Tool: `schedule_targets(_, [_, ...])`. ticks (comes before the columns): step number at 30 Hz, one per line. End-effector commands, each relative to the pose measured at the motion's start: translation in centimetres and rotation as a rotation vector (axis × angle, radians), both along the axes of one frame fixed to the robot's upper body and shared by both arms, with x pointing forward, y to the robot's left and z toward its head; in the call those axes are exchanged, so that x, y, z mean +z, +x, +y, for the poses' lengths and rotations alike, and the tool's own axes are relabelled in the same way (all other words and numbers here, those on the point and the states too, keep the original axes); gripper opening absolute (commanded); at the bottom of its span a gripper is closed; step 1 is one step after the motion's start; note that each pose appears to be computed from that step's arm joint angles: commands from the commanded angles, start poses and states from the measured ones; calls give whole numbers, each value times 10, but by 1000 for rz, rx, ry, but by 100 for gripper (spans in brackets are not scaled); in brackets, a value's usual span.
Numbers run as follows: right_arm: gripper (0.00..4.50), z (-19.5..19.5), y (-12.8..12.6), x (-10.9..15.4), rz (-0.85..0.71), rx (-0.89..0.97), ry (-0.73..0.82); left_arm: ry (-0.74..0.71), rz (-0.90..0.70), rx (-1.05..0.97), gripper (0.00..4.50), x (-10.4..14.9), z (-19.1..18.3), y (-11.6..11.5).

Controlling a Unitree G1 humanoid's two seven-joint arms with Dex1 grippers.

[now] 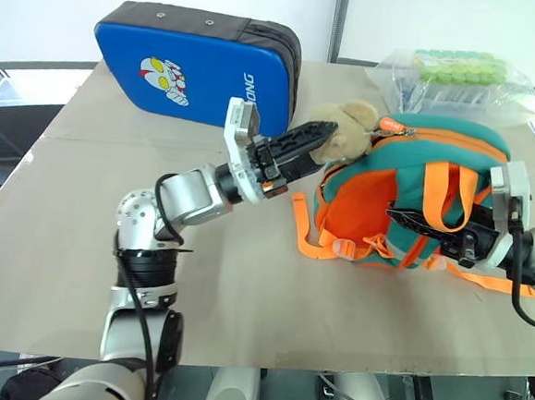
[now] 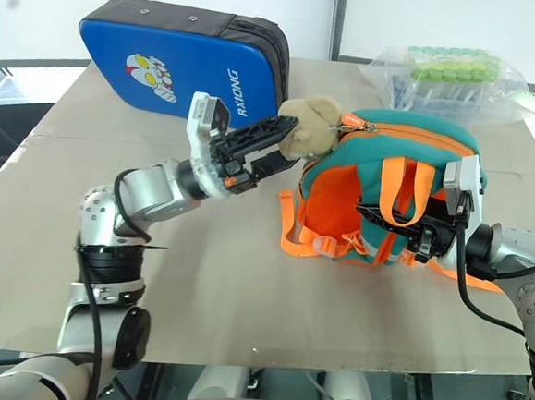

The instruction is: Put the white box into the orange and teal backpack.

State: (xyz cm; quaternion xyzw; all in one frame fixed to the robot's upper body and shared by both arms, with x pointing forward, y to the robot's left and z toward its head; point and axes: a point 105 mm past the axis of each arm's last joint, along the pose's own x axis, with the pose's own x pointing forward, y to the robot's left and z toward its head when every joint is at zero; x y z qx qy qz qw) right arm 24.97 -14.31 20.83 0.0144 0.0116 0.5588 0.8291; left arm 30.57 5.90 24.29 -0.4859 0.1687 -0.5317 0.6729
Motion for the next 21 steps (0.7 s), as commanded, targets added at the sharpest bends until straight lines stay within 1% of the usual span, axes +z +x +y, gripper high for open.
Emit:
schedule_targets(1, [0,0,-6,8,-40,1,-7,-36,28,37,420,11,-1,7])
schedule_targets(2, [0,0,-6,8,-41,-3,-7,-30,49,47,391,9,-2,9])
schedule_targets(4, [0,-1,-4,9,-44,-16,-3,-4,35,18,330,8,-6,4])
schedule_targets(6, [0,-2,-2,11,-55,-35,-1,12,30,5,238,7,-10,2])
schedule_targets(8, [0,-1,2,15,-65,-56,17,35,9,-11,161,6,-12,-2])
schedule_targets(10, [0,-2,8,20,-80,-94,48,55,-16,-20,99,6,-10,-7])
schedule_targets(12, [0,-4,20,31,-106,-173,122,110,-72,-23,80,3,1,-14])
schedule_targets(14, [0,-9,30,40,-117,-247,187,142,-125,-19,80,4,11,-20])
schedule_targets(16, [0,-18,40,50,-142,-333,237,50,-126,57,80,17,29,-12])
schedule_targets(18, [0,-27,48,56,-148,-405,282,23,-121,112,80,21,43,-7])
schedule_targets(19, [0,-37,55,60,-147,-478,310,-20,-101,169,80,22,54,-1])
schedule_targets(20, [0,-50,62,63,-152,-562,343,-28,-70,219,80,16,66,2])
schedule_targets(21, [0,-63,68,66,-155,-644,374,13,-7,284,80,0,78,6])
